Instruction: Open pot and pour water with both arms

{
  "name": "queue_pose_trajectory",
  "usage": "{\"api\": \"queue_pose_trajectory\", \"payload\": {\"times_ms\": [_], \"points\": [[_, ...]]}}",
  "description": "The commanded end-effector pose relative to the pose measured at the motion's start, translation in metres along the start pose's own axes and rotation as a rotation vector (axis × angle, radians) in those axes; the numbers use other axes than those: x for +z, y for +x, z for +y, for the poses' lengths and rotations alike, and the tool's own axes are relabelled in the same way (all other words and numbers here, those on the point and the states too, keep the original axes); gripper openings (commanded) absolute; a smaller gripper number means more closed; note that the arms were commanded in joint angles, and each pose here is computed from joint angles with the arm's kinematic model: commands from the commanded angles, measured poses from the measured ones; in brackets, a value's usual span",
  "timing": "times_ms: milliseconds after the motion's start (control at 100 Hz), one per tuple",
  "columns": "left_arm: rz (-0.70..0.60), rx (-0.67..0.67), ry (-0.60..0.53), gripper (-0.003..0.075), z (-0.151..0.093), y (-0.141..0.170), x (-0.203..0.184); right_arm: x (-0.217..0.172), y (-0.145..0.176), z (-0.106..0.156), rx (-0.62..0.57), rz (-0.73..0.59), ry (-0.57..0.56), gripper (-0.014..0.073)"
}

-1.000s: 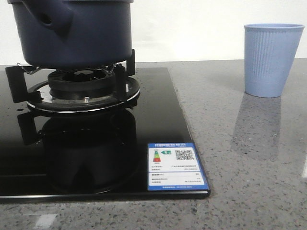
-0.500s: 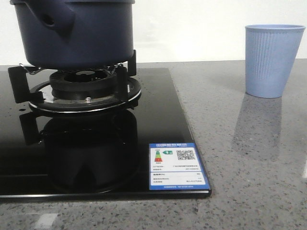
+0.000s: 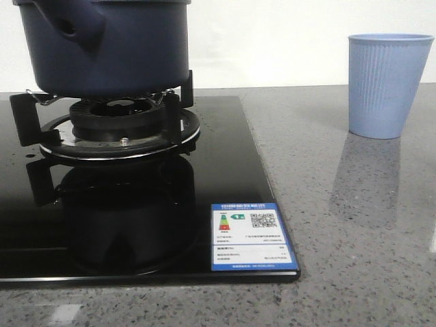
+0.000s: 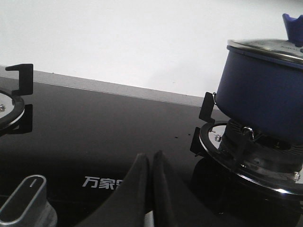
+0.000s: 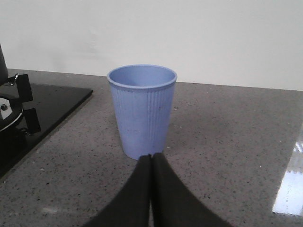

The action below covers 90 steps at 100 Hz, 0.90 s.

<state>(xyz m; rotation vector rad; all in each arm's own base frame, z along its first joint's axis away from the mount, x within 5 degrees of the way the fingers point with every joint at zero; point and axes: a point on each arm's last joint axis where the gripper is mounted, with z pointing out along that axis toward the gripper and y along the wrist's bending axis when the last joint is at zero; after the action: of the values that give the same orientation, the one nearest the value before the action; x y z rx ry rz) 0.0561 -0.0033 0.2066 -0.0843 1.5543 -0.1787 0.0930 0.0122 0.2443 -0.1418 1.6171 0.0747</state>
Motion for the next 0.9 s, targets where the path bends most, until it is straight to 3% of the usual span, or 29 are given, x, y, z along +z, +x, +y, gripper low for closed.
{"api": "queue_pose_trajectory", "payload": {"times_ms": [0,890], "points": [[-0.075,-0.019,0.018,-0.0019,0.0001,0.0024,-0.001,0.0004,-0.0099,0.0025,-0.003,-0.04,-0.032,-0.0071],[-0.075,-0.019,0.018,-0.0019,0.0001,0.0024,-0.001,0.0005,-0.0095,0.0019,-0.003,-0.035,-0.025,-0.0071]]}}
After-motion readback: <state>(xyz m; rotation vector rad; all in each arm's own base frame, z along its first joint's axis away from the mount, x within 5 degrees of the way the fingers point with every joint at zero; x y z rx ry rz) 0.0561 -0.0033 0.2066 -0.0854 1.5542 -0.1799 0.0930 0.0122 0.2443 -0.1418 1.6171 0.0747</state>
